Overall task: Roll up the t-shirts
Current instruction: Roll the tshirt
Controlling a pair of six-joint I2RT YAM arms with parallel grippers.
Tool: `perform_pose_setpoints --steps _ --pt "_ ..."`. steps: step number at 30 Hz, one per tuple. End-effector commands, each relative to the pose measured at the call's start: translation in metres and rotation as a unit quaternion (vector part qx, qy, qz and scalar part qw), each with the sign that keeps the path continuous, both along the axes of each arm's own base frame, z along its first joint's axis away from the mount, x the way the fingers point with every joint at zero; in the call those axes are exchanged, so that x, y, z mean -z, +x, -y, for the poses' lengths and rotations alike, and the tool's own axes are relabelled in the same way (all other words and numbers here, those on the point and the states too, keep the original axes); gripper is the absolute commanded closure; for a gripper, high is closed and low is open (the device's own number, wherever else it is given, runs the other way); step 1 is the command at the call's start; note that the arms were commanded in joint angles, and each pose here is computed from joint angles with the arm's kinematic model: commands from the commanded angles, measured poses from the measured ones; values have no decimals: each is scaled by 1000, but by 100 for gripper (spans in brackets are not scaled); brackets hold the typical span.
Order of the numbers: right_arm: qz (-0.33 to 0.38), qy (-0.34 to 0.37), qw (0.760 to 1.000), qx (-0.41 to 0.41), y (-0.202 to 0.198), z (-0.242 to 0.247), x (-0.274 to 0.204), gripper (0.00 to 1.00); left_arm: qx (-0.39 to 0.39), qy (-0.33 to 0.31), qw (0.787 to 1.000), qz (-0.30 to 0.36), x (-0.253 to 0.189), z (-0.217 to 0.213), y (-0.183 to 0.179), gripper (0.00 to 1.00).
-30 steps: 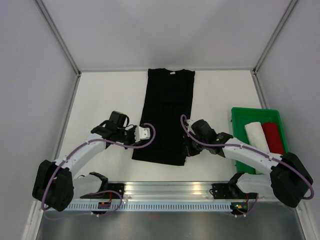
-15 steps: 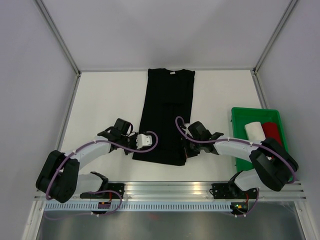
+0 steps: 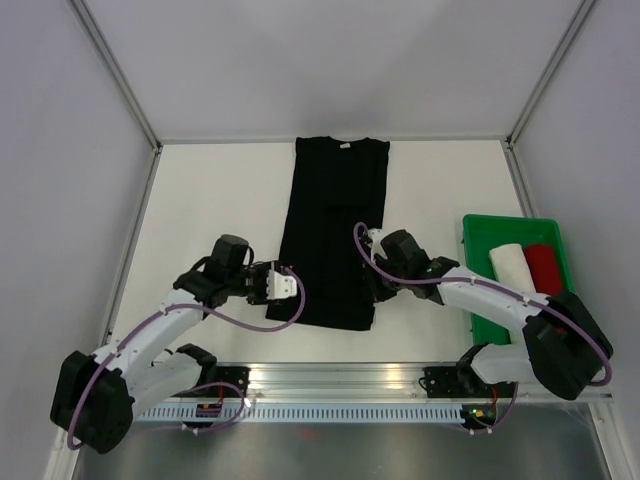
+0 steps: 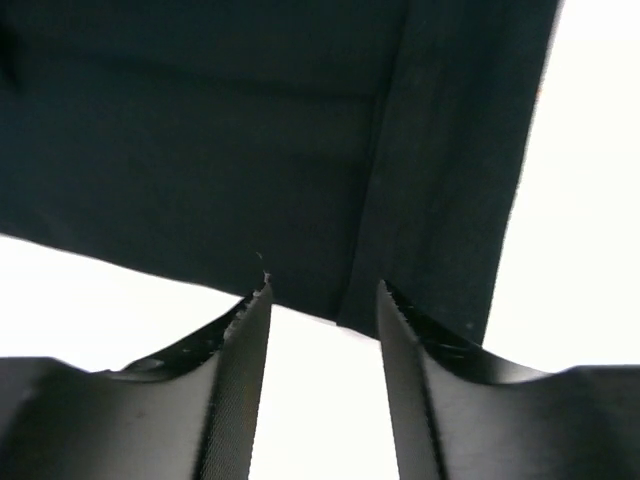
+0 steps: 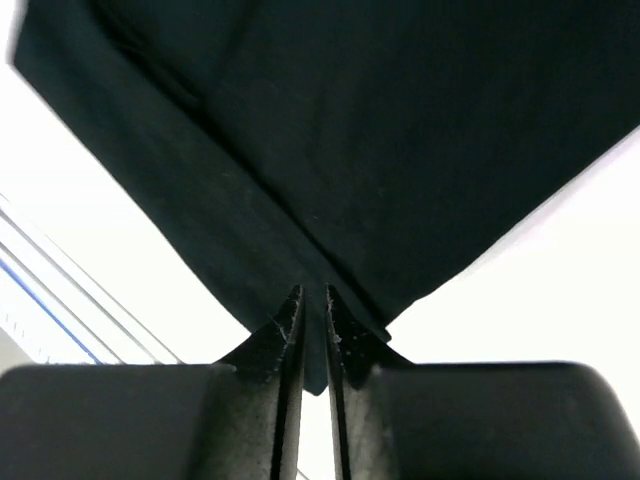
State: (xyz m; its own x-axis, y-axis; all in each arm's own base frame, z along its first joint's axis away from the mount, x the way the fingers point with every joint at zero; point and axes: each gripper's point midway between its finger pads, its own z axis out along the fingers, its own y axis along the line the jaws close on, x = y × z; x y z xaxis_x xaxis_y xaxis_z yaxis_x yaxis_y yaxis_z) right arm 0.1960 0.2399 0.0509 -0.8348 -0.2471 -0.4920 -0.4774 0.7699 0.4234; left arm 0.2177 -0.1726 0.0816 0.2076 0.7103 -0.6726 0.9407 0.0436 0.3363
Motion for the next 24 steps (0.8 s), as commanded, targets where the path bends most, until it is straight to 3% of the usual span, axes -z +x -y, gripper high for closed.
perform_pose_setpoints --steps 1,10,16,22,23,24 --pt "102 31 994 -27 20 -6 -41 80 109 6 994 16 10 3 -40 44" --pt "200 20 971 -127 10 -9 -52 66 131 98 986 1 56 -22 -52 38" --pt "220 -12 959 -181 -3 -12 -37 65 134 114 984 -13 64 -26 -53 39" --pt "262 -61 929 -256 -9 -19 -35 62 127 130 983 -19 70 -30 -51 58" --pt "283 -67 912 -290 -13 -21 -35 60 125 131 983 -21 71 -31 -51 62" --pt "302 -60 902 -301 -13 -24 -39 59 122 131 984 -24 72 -30 -50 71"
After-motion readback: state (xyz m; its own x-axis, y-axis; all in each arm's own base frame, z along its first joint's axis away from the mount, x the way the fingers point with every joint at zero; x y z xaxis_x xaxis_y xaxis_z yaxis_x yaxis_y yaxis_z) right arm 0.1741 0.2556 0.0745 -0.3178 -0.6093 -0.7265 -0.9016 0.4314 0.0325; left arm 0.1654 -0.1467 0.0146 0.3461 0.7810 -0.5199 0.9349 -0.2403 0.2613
